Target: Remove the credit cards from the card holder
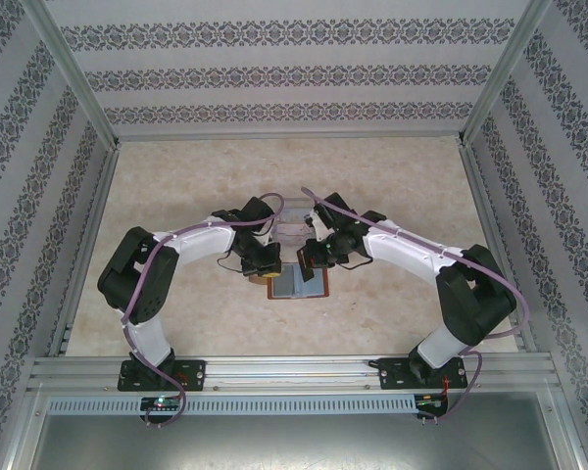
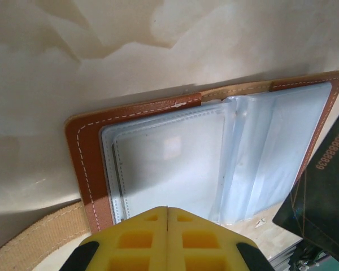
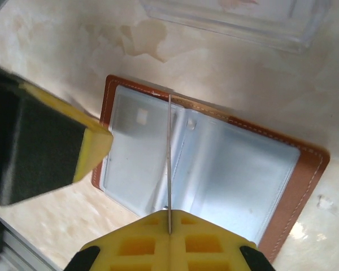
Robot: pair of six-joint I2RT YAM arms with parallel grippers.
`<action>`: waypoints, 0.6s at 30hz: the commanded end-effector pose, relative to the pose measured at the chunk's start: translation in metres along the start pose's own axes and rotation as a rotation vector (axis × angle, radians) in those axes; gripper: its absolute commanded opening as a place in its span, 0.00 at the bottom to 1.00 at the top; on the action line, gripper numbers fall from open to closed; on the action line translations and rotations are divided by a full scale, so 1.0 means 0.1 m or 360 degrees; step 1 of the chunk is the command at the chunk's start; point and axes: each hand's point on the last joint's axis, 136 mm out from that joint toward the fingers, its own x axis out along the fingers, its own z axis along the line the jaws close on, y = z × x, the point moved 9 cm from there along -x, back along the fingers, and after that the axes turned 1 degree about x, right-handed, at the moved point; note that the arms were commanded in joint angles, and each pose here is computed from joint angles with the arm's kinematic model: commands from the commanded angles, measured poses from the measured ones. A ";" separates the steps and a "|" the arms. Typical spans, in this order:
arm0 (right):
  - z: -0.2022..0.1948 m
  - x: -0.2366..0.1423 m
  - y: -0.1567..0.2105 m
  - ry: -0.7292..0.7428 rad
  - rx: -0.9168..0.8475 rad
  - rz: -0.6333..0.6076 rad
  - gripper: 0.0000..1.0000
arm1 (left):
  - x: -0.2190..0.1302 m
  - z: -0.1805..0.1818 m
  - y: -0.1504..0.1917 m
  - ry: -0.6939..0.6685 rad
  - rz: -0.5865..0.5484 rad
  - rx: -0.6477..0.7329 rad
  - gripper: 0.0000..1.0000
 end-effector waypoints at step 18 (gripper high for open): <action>-0.01 -0.09 -0.18 0.0290 -0.1537 0.0435 0.00 | -0.17 0.15 0.06 -0.0124 -0.0139 -0.0027 0.04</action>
